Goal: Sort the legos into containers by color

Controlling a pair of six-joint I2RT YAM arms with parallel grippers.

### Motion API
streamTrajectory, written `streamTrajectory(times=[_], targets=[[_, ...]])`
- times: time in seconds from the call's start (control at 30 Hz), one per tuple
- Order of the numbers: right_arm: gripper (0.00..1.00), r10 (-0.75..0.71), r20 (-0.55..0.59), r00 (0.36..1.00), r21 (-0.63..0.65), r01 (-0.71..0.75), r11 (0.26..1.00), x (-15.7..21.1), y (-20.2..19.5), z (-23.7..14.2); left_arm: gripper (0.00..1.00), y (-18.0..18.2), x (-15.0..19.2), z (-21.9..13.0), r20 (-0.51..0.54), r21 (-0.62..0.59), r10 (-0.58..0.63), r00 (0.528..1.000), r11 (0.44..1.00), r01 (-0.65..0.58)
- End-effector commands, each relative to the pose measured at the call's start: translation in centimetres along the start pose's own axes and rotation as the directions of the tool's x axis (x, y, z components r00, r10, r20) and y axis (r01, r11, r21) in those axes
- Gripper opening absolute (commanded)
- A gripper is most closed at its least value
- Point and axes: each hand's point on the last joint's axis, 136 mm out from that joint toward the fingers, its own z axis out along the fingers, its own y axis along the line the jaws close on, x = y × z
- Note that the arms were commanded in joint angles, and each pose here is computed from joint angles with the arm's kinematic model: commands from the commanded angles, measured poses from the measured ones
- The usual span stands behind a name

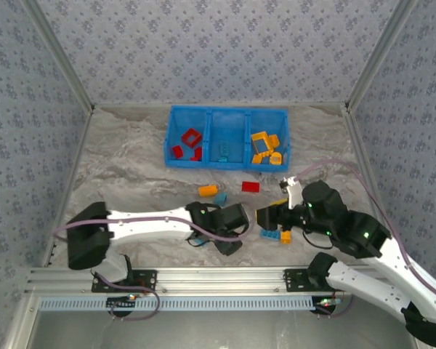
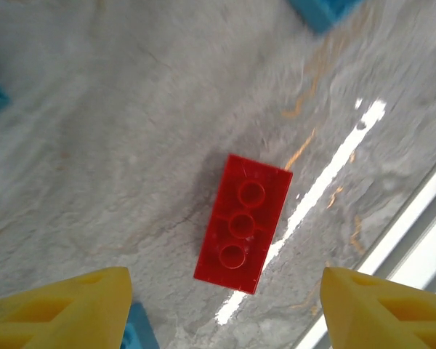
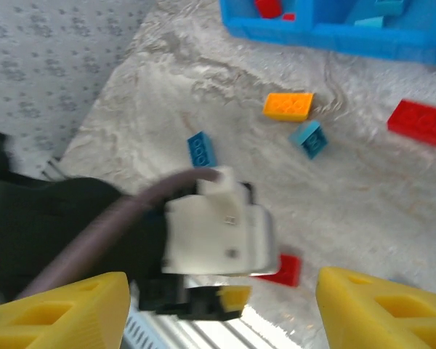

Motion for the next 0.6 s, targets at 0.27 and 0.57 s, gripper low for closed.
streamTrajectory(times=[0.27, 0.57], targets=[[0.75, 0.133, -0.056, 0.989, -0.072, -0.137, 0.988, 3.1, 0.6, -2.5, 0.73, -0.3, 0.3, 4.6, -0.13, -0.039, 0.139, 0.982, 0.989, -0.145], [0.73, 0.149, -0.041, 0.988, -0.049, -0.151, 0.987, 3.2, -0.1, -1.8, 0.4, -0.2, 0.3, 5.8, -0.134, -0.042, 0.116, 0.984, 0.992, -0.122]])
